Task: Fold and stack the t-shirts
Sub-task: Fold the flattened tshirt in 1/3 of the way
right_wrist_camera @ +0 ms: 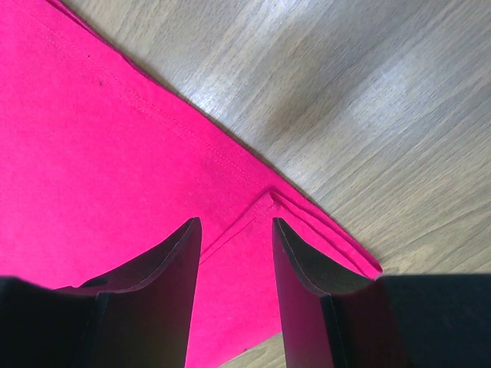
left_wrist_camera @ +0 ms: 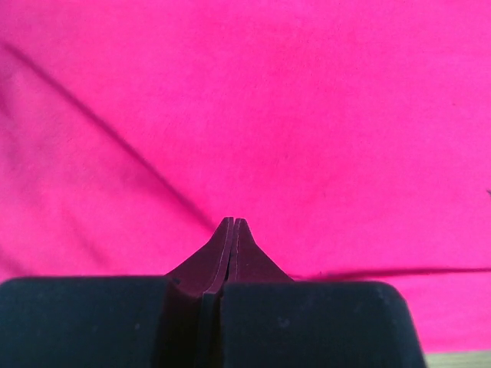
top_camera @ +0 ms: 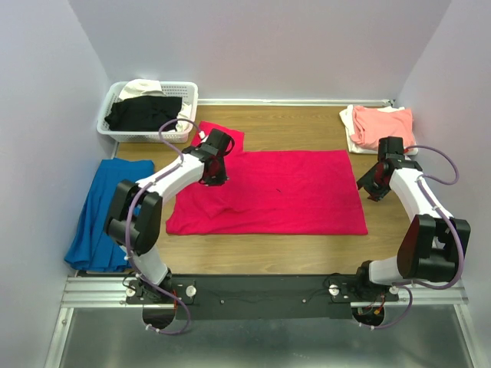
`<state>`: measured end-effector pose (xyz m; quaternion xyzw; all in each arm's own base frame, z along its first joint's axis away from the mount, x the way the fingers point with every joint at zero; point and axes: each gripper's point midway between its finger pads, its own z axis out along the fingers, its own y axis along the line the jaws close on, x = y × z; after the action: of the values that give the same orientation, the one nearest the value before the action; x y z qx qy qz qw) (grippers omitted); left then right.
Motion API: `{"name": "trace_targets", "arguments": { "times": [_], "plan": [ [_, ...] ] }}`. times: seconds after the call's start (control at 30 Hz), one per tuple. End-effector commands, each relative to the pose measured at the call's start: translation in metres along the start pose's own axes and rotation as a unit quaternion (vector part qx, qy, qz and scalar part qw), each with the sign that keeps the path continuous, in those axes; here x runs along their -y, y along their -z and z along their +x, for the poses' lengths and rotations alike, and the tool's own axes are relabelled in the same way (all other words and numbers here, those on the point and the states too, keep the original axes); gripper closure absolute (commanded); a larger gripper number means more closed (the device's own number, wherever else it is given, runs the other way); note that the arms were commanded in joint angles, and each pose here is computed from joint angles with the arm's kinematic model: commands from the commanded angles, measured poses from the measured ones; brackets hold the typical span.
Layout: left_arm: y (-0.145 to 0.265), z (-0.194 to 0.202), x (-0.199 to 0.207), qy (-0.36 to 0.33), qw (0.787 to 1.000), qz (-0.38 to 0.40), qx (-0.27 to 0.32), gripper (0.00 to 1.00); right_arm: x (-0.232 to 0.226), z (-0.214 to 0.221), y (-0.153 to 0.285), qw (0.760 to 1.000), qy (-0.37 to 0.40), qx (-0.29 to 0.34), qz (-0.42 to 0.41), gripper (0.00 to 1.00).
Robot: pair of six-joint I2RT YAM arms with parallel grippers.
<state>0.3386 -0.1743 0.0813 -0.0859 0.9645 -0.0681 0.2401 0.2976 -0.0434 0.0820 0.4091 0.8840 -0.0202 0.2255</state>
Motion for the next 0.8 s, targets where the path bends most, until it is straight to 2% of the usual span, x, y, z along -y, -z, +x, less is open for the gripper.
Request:
{"name": "trace_targets", "arguments": {
  "times": [0.0,0.1,0.13,0.33,0.43,0.47,0.57,0.77],
  "plan": [
    [-0.001,-0.007,0.003,-0.02,1.0,-0.013,0.012,1.0,0.003,0.0,0.001,1.0,0.003,0.0,0.002,0.5],
    [0.007,-0.009,-0.008,-0.011,0.999,-0.032,0.028,1.0,-0.011,0.006,0.005,0.999,0.031,-0.02,-0.037,0.5],
    [0.009,-0.011,-0.012,-0.007,0.999,-0.04,0.036,1.0,-0.019,0.008,0.008,0.996,0.063,-0.02,-0.056,0.5],
    [0.015,-0.01,-0.012,0.005,0.999,-0.037,0.033,0.87,-0.084,0.042,0.037,0.972,0.19,-0.01,-0.137,0.49],
    [0.015,0.001,-0.013,0.004,0.999,-0.03,0.016,0.78,-0.111,0.065,0.042,0.961,0.221,-0.024,-0.164,0.48],
    [0.015,0.005,-0.014,0.004,1.0,-0.028,0.01,0.73,-0.117,0.068,0.043,0.96,0.224,-0.022,-0.167,0.48],
    [0.02,0.026,-0.022,0.013,1.0,-0.022,-0.012,0.66,-0.124,0.076,0.038,0.959,0.23,-0.024,-0.162,0.48],
    [0.03,0.063,-0.05,0.04,0.997,-0.051,-0.043,0.64,-0.126,0.077,0.029,0.96,0.237,-0.025,-0.15,0.48]
  ]
}}
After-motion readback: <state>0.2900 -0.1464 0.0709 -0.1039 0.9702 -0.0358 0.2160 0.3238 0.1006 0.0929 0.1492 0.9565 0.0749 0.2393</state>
